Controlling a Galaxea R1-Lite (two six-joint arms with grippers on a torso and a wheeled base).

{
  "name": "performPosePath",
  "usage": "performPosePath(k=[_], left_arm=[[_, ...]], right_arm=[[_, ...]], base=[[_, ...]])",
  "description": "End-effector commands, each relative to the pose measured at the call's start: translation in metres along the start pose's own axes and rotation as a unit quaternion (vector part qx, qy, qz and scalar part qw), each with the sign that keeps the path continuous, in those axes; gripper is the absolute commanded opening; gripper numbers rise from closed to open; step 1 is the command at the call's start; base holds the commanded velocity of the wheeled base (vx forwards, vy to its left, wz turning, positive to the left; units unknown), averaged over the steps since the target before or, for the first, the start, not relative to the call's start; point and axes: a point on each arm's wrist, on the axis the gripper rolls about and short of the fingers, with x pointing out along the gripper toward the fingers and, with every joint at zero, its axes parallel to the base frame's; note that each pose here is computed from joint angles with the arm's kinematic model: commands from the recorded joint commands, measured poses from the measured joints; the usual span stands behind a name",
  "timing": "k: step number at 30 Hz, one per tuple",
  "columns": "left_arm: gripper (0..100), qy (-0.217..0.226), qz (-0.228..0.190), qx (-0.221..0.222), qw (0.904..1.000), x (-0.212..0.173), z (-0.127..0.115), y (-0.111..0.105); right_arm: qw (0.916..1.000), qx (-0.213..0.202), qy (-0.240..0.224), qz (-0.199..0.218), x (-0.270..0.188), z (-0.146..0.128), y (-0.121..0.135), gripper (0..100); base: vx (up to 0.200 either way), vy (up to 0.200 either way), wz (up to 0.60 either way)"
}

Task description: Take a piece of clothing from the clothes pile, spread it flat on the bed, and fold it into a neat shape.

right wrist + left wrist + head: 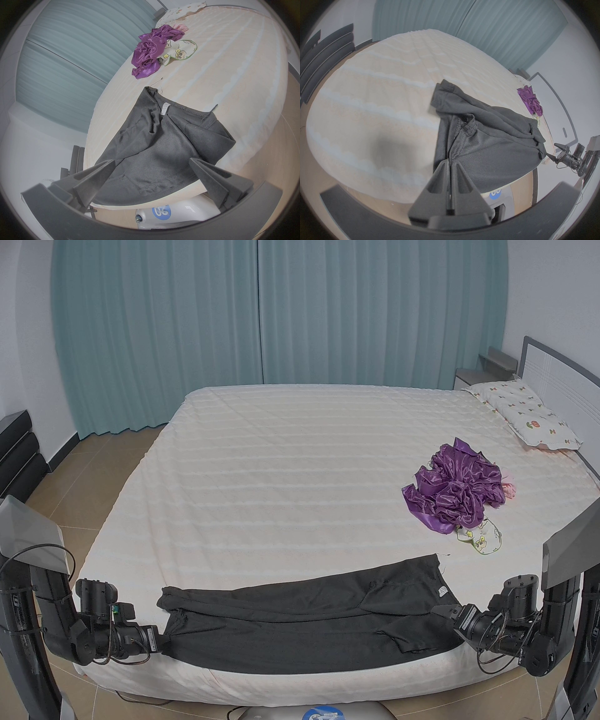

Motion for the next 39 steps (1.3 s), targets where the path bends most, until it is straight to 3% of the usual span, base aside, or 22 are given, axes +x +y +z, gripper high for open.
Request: performPosePath(k=[1,14,15,21,27,30,34,35,39], left_arm=[[0,0.004,0.005,-0.006,1.0000,-0.008,-0.005,0.001],[0,0.026,0.019,-0.014,0.9994,-0.015,-0.018,0.001],[100,0.027,0.024,-0.015,0.9993,-0.014,-0.018,0.001],[100,0.013,0.022,-0.016,0.9996,-0.014,-0.013,0.000],[100,-0.053,0.013,-0.043,0.9976,-0.029,0.008,-0.005],[100,-0.111,0.005,-0.110,0.9878,-0.035,0.036,-0.014],[100,-0.122,0.034,-0.132,0.9832,-0.024,0.052,-0.022],[100,-0.125,0.044,-0.163,0.9777,-0.014,0.061,-0.028],[100,-0.122,0.032,-0.217,0.9680,0.000,0.074,-0.042]], right_arm=[[1.0000,-0.001,-0.005,0.006,0.000,0.001,0.001,100],[1.0000,-0.001,-0.006,0.006,0.000,0.001,0.001,100],[1.0000,-0.001,-0.006,0.006,0.000,0.001,0.001,100],[1.0000,-0.001,-0.005,0.006,0.000,0.001,0.001,100],[1.0000,0.001,-0.007,0.004,-0.002,0.001,0.001,100],[1.0000,0.001,-0.003,0.002,-0.003,0.000,0.000,100],[1.0000,0.000,-0.002,0.000,-0.003,-0.001,0.000,100],[1.0000,0.001,-0.001,-0.001,-0.003,-0.001,-0.001,100],[1.0000,0.002,0.002,-0.006,-0.005,-0.002,-0.003,100]], base=[[0.000,0.000,0.00],[0.000,0.000,0.00],[0.000,0.000,0.00],[0.000,0.000,0.00],[0.000,0.000,0.00],[0.000,0.000,0.00],[0.000,0.000,0.00],[0.000,0.000,0.00],[0.000,0.000,0.00]])
